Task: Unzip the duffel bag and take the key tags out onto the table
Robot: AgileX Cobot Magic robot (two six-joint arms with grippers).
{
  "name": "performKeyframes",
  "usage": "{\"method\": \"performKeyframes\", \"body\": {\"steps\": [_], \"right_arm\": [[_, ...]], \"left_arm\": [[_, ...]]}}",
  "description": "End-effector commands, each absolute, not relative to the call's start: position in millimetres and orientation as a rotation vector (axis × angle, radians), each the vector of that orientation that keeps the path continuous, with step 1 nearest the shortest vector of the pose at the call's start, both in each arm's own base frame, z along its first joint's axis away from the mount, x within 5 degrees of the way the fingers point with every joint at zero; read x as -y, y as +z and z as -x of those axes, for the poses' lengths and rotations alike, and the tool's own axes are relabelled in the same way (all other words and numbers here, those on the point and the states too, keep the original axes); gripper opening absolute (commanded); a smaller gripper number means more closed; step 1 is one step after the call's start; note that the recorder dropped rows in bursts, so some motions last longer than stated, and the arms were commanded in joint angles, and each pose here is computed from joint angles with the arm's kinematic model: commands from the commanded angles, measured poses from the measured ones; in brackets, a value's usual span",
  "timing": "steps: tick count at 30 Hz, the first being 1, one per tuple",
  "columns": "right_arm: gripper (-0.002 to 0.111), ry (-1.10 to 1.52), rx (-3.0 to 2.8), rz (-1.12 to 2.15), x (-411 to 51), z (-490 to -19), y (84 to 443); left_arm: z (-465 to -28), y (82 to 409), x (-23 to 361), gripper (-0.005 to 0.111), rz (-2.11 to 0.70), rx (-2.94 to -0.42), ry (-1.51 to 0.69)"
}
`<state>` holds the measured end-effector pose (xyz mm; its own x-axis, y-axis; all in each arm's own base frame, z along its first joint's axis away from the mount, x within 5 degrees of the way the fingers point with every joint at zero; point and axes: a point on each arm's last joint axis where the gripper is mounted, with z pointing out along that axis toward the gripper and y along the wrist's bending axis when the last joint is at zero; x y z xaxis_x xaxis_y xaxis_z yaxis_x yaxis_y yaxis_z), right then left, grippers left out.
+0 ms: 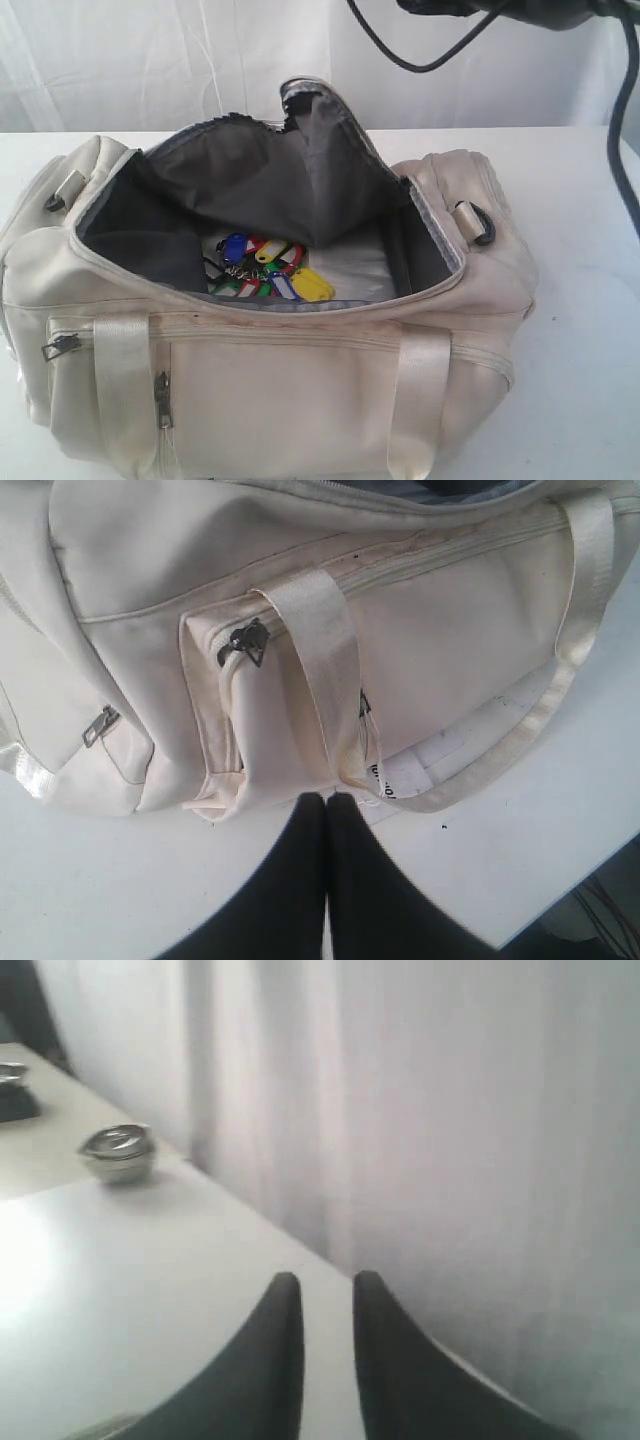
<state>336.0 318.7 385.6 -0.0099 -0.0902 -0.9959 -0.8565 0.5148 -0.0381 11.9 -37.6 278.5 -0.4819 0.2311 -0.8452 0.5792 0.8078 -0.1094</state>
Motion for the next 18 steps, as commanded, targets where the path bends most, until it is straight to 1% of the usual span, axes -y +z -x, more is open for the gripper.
{"method": "performKeyframes", "body": {"steps": [1,3,6,10,14,18], "right_arm": [[0.001,0.939,-1.546,0.990,-321,-324,363],[0.000,1.002,-1.620,1.013,-322,-321,343],[0.000,1.021,-1.737,1.026,-321,-320,306],[0.000,0.891,-1.829,1.003,-313,-323,271],[0.000,0.636,-1.866,0.925,-297,-338,253],[0.000,0.222,-1.867,0.689,-268,-366,252]], "left_arm": [[-11,277,38,0.000,-0.600,-2.072,-0.499],[-11,277,38,0.000,-0.600,-2.072,-0.499],[-11,277,38,0.000,-0.601,-2.073,-0.499],[-11,277,39,0.000,-0.601,-2.073,-0.501],[-11,277,39,0.000,-0.601,-2.073,-0.501],[-11,277,39,0.000,-0.601,-2.073,-0.501]]}}
